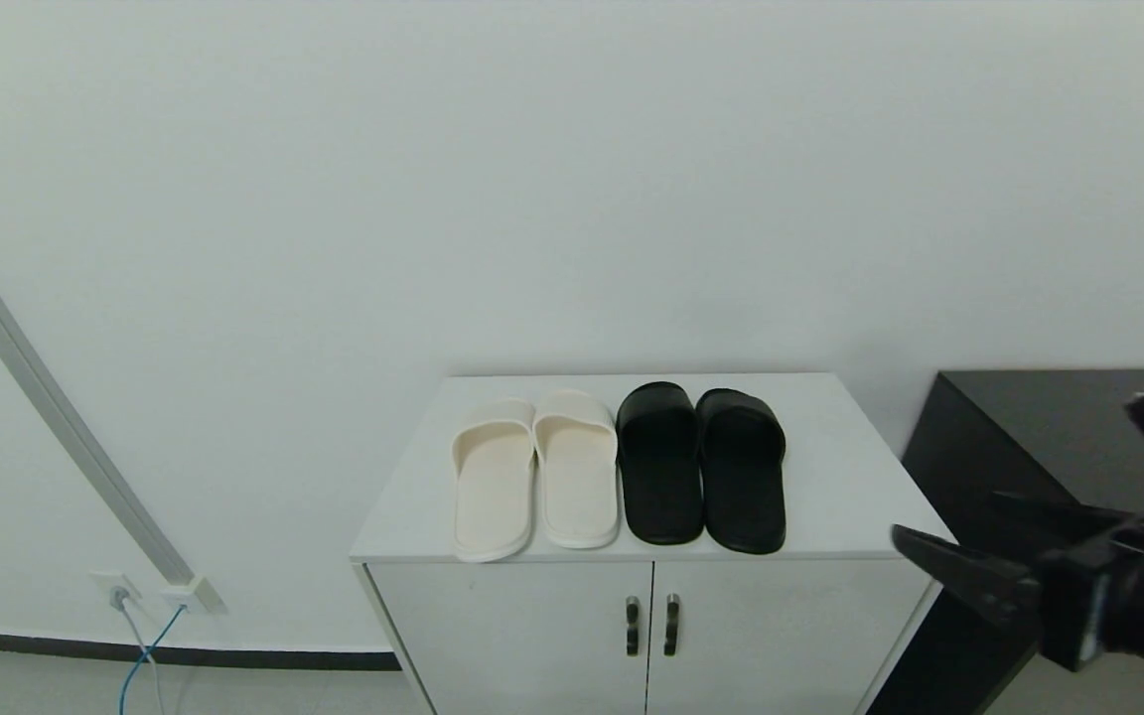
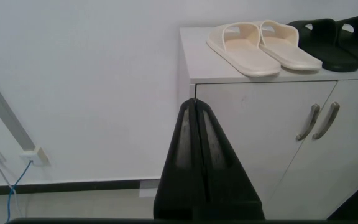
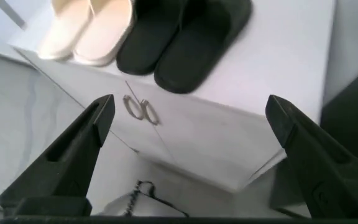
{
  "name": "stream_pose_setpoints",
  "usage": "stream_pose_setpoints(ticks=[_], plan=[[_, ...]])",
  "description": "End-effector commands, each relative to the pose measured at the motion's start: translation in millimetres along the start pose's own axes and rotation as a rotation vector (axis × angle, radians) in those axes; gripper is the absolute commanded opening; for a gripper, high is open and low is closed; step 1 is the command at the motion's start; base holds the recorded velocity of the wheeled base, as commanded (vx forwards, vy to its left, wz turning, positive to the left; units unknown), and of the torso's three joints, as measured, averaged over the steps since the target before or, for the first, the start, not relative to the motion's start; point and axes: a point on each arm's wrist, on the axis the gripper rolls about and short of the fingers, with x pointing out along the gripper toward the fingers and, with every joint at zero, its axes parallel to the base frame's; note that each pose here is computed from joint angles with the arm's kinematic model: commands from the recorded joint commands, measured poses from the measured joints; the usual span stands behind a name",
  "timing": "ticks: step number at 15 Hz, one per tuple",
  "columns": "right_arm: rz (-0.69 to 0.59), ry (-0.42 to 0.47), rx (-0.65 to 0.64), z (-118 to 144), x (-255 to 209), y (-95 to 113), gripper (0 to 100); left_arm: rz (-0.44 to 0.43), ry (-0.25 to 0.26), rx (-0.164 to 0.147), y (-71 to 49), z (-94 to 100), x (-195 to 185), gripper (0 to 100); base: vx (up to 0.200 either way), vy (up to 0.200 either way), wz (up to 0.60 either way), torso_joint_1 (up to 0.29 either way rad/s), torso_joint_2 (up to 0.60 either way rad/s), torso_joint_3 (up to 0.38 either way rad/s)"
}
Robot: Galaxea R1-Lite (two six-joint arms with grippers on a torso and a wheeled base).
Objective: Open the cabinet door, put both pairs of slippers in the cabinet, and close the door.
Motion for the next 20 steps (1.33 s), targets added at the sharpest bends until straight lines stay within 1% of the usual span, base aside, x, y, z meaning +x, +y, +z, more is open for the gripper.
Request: stream_pose_setpoints(ticks=[1, 3, 4, 7, 10, 12, 14, 16, 20], plan=[[-0.008, 0.052, -0.017, 10, 43, 24, 100, 0.0, 0.0, 0.0, 0.0, 0.0, 0, 0, 0.0, 0.0, 0.0, 0.0, 0.0, 0.0], [-0.032, 0.059, -0.017, 13, 60, 32, 100, 0.0, 0.0, 0.0, 0.0, 0.0, 0, 0, 0.0, 0.0, 0.0, 0.0, 0.0, 0.0], [-0.065, 0.062, 0.007, 15, 74, 39, 100, 0.0, -0.002, 0.0, 0.0, 0.2, 0, 0, 0.0, 0.0, 0.0, 0.0, 0.0, 0.0], [-0.143, 0.041, 0.028, 22, 102, 52, 100, 0.0, -0.002, 0.0, 0.0, 0.2, 0, 0, 0.0, 0.0, 0.0, 0.0, 0.0, 0.0], [-0.172, 0.039, 0.018, 23, 126, 65, 100, 0.0, -0.002, -0.001, 0.0, 0.2, 0, 0, 0.0, 0.0, 0.0, 0.0, 0.0, 0.0], [-0.222, 0.057, -0.002, 12, 149, 75, 100, 0.0, -0.002, -0.001, 0.0, 0.2, 0, 0, 0.0, 0.0, 0.0, 0.0, 0.0, 0.0], [-0.27, 0.031, 0.005, 1, 172, 85, 100, 0.0, -0.002, -0.001, 0.0, 0.2, 0, 0, 0.0, 0.0, 0.0, 0.0, 0.0, 0.0], [-0.319, 0.016, 0.004, -9, 190, 89, 100, 0.0, 0.0, -0.001, 0.0, 0.0, 0, 0, 0.0, 0.0, 0.0, 0.0, 0.0, 0.0], [-0.343, 0.012, 0.009, -21, 226, 91, 100, 0.0, -0.002, -0.001, 0.0, 0.2, 0, 0, 0.0, 0.0, 0.0, 0.0, 0.0, 0.0]])
